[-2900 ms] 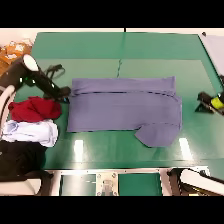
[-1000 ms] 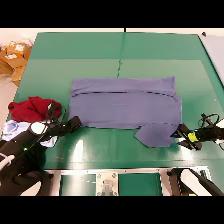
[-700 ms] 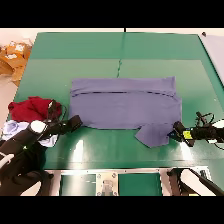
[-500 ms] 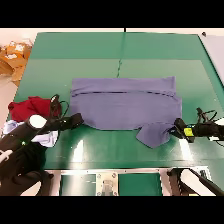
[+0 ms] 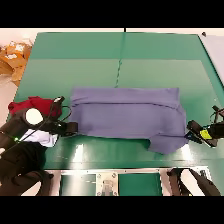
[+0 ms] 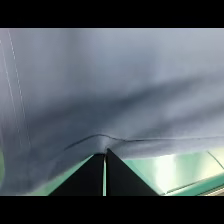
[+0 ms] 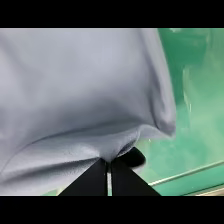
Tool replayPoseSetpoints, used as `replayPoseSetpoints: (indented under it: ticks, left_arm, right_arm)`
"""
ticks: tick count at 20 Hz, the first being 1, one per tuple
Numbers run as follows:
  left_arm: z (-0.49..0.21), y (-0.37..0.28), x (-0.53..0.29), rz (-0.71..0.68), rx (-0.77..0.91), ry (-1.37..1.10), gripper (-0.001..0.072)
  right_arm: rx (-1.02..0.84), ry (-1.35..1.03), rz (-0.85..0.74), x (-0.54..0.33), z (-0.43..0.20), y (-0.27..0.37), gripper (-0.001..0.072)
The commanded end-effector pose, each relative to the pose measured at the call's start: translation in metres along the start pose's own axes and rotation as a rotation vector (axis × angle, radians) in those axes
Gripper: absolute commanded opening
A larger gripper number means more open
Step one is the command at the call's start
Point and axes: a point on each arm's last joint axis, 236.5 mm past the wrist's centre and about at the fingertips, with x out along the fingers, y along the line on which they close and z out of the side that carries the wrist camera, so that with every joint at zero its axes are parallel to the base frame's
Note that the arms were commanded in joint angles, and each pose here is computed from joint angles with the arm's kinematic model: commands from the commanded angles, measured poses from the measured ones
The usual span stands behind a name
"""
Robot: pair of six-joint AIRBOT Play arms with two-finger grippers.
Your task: Fold the shirts.
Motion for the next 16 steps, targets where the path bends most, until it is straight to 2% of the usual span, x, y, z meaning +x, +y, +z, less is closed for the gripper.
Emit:
replayPoseSetpoints:
  ticks: [1, 3, 5, 11, 15, 16]
  left_arm:
    - [0.037, -0.01, -0.019, 0.012, 0.076, -0.091, 0.0022]
    - [0.07, -0.021, -0.024, 0.009, 0.123, -0.126, 0.0022]
    - [0.101, -0.022, -0.019, 0.035, 0.142, -0.126, 0.0023]
    - [0.182, -0.017, 0.022, 0.092, 0.176, -0.107, 0.0023]
    - [0.227, 0.002, 0.038, 0.097, 0.119, -0.149, 0.0024]
    - [0.239, 0.001, 0.038, 0.091, 0.135, -0.19, 0.0145]
  right_arm:
    - [-0.022, -0.097, 0.131, -0.02, 0.022, 0.035, 0.0016]
    - [-0.045, -0.186, 0.264, -0.039, 0.051, 0.074, 0.0016]
    - [-0.081, -0.256, 0.303, -0.052, 0.083, 0.101, 0.0017]
    - [-0.147, -0.193, 0.296, -0.006, 0.16, 0.159, 0.0017]
    - [-0.177, -0.127, 0.274, 0.045, 0.195, 0.175, 0.0019]
    - [-0.179, -0.121, 0.272, 0.051, 0.2, 0.177, 0.0054]
